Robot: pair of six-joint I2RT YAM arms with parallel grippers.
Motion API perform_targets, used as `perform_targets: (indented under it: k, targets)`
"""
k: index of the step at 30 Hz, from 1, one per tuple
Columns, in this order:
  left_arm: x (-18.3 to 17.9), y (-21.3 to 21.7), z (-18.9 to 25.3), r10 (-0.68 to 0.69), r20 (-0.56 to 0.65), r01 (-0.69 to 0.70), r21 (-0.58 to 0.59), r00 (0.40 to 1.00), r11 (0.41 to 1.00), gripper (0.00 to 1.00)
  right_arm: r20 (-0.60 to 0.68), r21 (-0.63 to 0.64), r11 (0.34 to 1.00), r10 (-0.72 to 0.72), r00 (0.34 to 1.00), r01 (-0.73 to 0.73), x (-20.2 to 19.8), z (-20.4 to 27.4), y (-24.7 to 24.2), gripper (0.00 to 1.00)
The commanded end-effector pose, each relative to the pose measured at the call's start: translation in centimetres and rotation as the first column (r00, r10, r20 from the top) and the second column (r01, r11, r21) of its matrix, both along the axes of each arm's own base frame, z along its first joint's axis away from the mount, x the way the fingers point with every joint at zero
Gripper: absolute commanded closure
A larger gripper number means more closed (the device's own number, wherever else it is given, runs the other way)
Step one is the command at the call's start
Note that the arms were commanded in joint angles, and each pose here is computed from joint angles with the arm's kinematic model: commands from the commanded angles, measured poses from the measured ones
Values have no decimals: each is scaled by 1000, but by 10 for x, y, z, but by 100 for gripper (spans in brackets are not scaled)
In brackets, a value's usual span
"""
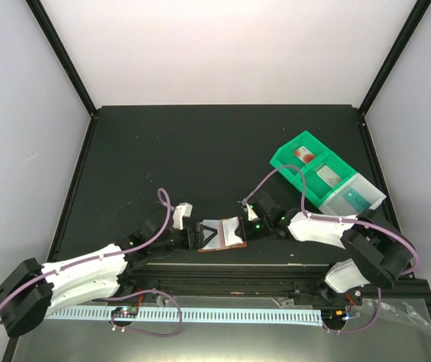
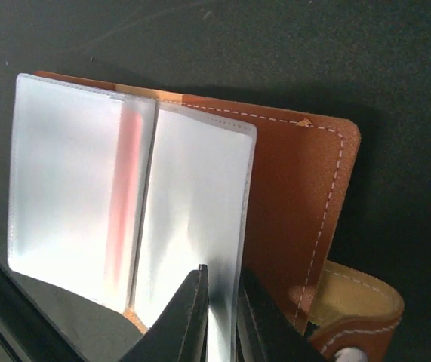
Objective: Take the credit cards out of the card holder
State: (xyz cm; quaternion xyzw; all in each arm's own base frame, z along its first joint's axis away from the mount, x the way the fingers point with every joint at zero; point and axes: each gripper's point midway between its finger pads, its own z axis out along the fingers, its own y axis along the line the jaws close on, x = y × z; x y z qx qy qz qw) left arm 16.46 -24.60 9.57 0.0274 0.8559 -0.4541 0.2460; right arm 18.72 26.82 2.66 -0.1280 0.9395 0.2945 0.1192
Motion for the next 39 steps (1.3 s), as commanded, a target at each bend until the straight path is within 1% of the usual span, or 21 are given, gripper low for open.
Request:
perform_targets:
  k: [1, 7, 15, 28, 39]
  targets:
    - [6, -10, 12, -18, 25, 19, -36, 1000, 999, 1, 24, 17, 999, -44, 999, 44, 3, -3, 1, 88]
    - [8, -18, 8, -42, 9, 42, -26, 999, 999, 1, 22, 20, 997, -78, 997, 77, 1, -7, -4, 89]
    - [6, -24, 1, -65, -25, 64, -37, 998, 997, 1, 12, 20, 997, -78, 997, 78, -2, -12, -6, 89]
    - [8, -25, 4, -54, -18, 53, -47, 998, 997, 1, 3, 32, 997, -76, 997, 76, -3, -12, -3, 89]
    - [9, -35, 15, -83, -10, 82, -96, 996, 992, 1, -8, 41, 996, -76, 997, 77, -5, -15, -3, 89]
